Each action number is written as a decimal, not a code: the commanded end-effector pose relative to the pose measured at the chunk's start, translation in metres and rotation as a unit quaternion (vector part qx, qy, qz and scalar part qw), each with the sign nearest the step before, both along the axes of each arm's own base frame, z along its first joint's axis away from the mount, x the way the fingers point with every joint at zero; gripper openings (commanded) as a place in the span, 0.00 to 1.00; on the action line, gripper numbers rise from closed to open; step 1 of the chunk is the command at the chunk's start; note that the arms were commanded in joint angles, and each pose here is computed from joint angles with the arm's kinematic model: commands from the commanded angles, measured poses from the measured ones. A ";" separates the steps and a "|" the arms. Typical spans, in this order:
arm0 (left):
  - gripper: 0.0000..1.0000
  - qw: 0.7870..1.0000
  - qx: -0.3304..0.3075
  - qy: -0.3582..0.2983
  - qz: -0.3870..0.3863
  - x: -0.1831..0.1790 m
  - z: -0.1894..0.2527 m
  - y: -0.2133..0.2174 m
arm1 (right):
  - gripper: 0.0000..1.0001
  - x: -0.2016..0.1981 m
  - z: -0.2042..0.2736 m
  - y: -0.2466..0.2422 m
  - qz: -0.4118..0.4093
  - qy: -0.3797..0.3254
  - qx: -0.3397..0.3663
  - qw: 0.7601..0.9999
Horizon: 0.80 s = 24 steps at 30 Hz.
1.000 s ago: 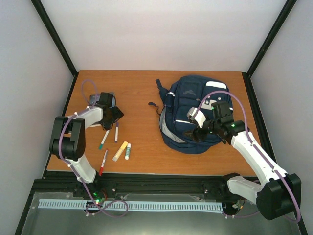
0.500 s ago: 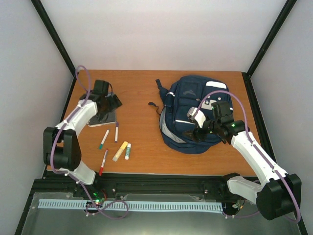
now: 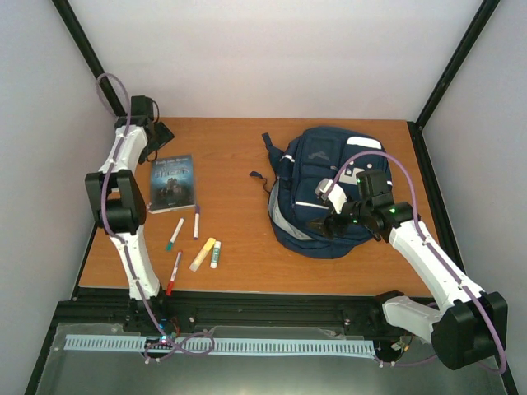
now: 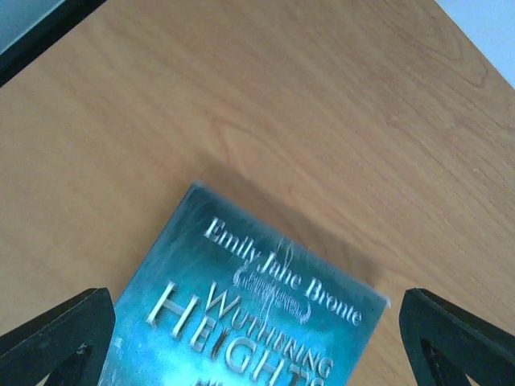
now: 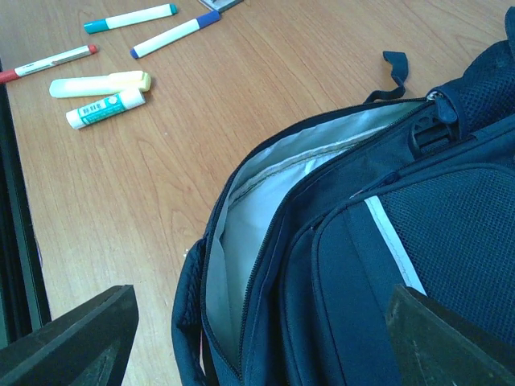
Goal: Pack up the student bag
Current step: Move the book to the center of the board.
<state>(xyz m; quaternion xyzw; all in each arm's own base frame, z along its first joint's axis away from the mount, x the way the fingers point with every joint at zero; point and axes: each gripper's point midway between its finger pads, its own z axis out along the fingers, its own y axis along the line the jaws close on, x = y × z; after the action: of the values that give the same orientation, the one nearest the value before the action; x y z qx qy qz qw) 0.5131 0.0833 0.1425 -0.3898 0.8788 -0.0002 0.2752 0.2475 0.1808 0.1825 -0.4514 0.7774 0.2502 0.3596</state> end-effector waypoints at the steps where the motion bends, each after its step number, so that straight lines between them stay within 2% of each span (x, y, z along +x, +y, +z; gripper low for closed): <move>1: 1.00 0.997 0.034 0.050 -0.040 0.013 -0.026 0.016 | 0.86 0.004 0.015 0.003 -0.001 -0.016 0.016 1.000; 4: 1.00 0.996 0.032 0.062 -0.055 0.012 -0.043 0.025 | 0.86 0.003 0.017 0.003 -0.001 -0.016 0.019 1.000; 11: 1.00 0.994 -0.020 0.063 -0.088 0.003 -0.077 0.029 | 0.86 0.004 0.012 0.004 0.001 -0.007 0.017 1.000; 14: 0.99 0.989 -0.060 0.069 -0.113 0.002 -0.094 0.017 | 0.86 0.004 0.011 0.004 0.002 -0.005 0.016 1.000; 18: 0.93 0.982 -0.116 0.062 -0.133 -0.001 -0.110 -0.005 | 0.86 0.004 0.011 0.004 0.003 -0.004 0.016 1.000; 24: 0.90 0.976 -0.132 0.051 -0.169 -0.008 -0.111 -0.041 | 0.85 0.003 0.006 0.006 0.011 0.006 0.015 1.000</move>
<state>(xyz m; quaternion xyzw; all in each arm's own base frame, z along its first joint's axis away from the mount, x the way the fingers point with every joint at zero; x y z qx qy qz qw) 0.5062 0.0832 0.0335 -0.3058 0.9300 -0.0919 0.1822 0.2471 0.1825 0.1808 -0.4479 0.7793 0.2585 0.3539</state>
